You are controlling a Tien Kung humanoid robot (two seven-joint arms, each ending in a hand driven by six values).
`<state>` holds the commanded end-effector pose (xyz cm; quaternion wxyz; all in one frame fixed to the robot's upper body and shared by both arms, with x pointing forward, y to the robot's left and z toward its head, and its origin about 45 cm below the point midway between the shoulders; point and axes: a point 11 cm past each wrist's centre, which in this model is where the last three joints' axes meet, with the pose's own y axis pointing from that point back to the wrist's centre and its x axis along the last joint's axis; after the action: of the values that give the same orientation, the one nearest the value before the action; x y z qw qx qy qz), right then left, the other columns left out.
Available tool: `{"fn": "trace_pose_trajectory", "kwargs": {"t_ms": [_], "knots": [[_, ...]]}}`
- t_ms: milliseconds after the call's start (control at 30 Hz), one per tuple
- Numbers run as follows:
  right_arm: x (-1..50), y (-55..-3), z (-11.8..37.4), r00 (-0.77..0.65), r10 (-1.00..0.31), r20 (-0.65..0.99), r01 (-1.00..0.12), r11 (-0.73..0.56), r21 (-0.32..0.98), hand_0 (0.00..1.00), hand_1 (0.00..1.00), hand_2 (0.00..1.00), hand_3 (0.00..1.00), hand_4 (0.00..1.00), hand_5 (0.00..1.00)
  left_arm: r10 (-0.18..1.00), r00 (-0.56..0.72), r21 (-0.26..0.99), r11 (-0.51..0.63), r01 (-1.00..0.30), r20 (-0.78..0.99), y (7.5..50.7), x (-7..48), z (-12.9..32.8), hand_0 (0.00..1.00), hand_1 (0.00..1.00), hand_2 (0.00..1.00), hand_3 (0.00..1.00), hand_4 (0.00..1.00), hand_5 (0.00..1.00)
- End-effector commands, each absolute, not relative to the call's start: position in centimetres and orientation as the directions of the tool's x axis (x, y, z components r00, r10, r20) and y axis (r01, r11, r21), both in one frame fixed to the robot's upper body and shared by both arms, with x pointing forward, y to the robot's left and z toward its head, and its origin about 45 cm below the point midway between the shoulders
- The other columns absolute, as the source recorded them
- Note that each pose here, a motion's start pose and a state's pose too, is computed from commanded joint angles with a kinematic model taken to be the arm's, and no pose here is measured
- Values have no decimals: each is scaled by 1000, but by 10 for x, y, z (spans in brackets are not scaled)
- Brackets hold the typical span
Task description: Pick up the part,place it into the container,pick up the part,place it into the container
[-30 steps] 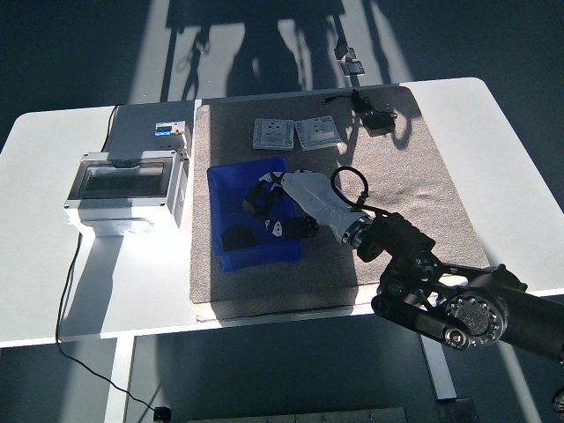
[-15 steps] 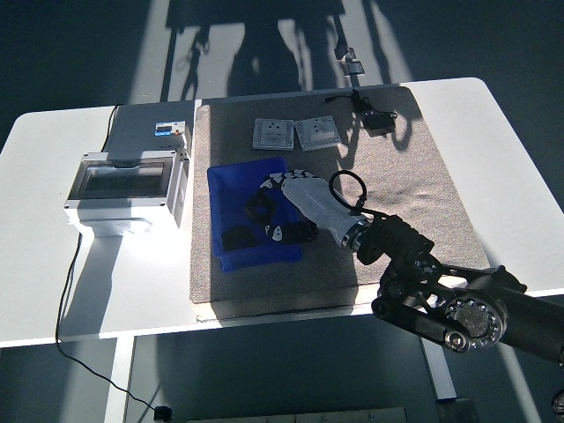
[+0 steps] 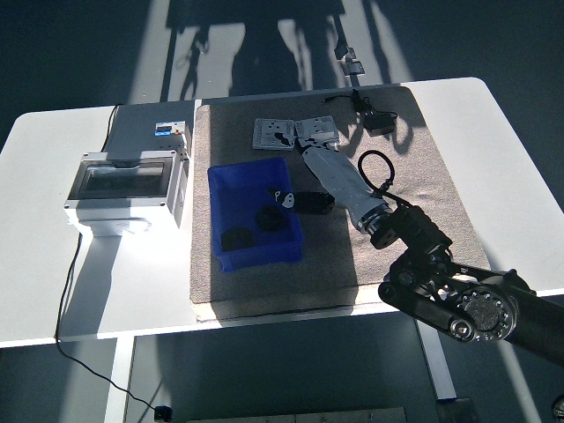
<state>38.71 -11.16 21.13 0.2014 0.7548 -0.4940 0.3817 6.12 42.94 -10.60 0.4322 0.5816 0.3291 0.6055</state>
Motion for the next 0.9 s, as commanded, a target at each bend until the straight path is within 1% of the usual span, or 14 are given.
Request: {"fn": "trace_pose_trajectory", "kwargs": {"t_ms": [100,167,200,467,567,600,767,800,900], "knots": [[392,-127,219,165,-654,738,-920,-372,-124,982,877,864,932,773,457,906,43,900,-413,-142,422,430,61,-106,667,576,640,648,667,679],[393,-133,221,147,-667,730,-926,-353,-136,982,877,864,932,773,457,906,43,900,-412,-140,422,430,60,-106,667,576,640,648,667,679],[394,-135,223,139,-672,728,-927,-347,-143,966,851,849,905,776,468,906,44,900,-412,-141,421,429,60,-106,665,572,636,644,669,675],[393,-148,225,103,-704,702,-936,-309,-172,963,857,847,900,775,468,909,63,907,-401,-132,411,425,58,-108,666,571,635,644,671,675],[390,-163,233,46,-756,653,-938,-257,-232,963,857,847,900,775,468,910,60,907,-400,-130,410,425,57,-108,666,571,635,644,671,675],[388,-169,236,22,-774,632,-939,-234,-253,926,814,824,846,773,466,911,58,907,-399,-130,409,424,57,-108,666,574,638,644,672,678],[380,-199,246,-42,-842,538,-936,-156,-317,926,814,824,846,773,466,911,55,907,-400,-129,409,424,55,-109,666,574,638,644,672,678],[378,-207,248,-59,-853,519,-935,-135,-328,797,650,713,685,768,465,911,54,907,-400,-128,409,424,54,-109,666,573,637,640,670,669],[374,-229,250,-106,-872,478,-936,-74,-343,797,650,713,685,768,465,912,50,908,-400,-125,408,424,52,-109,666,573,637,640,670,669]]}}
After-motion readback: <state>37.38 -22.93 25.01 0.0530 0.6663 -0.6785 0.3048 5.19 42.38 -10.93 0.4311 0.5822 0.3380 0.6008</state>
